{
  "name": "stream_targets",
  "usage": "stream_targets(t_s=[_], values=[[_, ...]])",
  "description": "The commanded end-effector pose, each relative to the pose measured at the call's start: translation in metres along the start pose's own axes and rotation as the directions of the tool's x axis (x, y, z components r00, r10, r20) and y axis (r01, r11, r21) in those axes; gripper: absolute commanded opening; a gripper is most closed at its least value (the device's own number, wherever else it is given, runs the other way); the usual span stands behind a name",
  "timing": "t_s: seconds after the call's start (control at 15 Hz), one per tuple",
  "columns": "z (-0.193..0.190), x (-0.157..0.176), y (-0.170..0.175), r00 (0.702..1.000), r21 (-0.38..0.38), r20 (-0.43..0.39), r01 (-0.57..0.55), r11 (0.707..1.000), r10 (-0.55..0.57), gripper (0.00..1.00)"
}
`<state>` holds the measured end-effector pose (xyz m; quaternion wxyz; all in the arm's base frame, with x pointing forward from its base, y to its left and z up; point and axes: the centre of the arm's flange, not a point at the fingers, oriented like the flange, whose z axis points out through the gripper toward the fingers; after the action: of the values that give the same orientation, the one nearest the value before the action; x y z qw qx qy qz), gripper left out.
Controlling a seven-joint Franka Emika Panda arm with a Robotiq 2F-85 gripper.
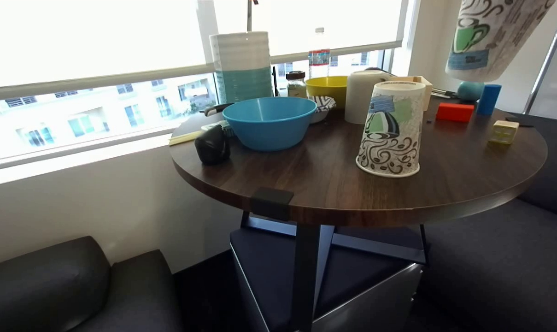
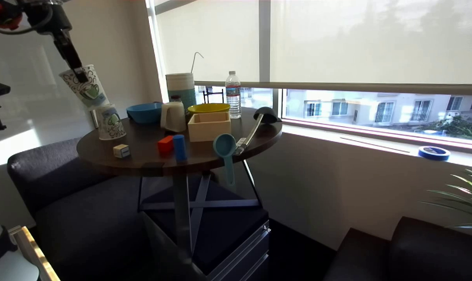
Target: Turn the paper cup on the left upside down, pick up the paper cup on the right and put it on the paper cup to the left
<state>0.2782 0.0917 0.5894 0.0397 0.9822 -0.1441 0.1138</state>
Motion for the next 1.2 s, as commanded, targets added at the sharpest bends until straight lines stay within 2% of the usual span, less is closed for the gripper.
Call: stream_targets(t_s=[0.0, 0.27, 0.4, 0.87, 1.13], values=[[-0.022, 0.017, -0.016, 0.999, 0.035, 0.0, -0.043, 0.998, 0.043, 0.01], [-0.025, 0.035, -0.033, 0.998, 0.12, 0.036, -0.054, 0.991, 0.05, 0.01], [-0.022, 0.046, -0.041, 0.995, 0.132, 0.072, -0.074, 0.988, 0.065, 0.01], [0.0, 0.078, -0.066, 0.976, 0.117, 0.196, -0.116, 0.986, 0.091, 0.01], [0.004, 0.085, -0.072, 0.969, 0.101, 0.228, -0.122, 0.987, 0.097, 0.01]])
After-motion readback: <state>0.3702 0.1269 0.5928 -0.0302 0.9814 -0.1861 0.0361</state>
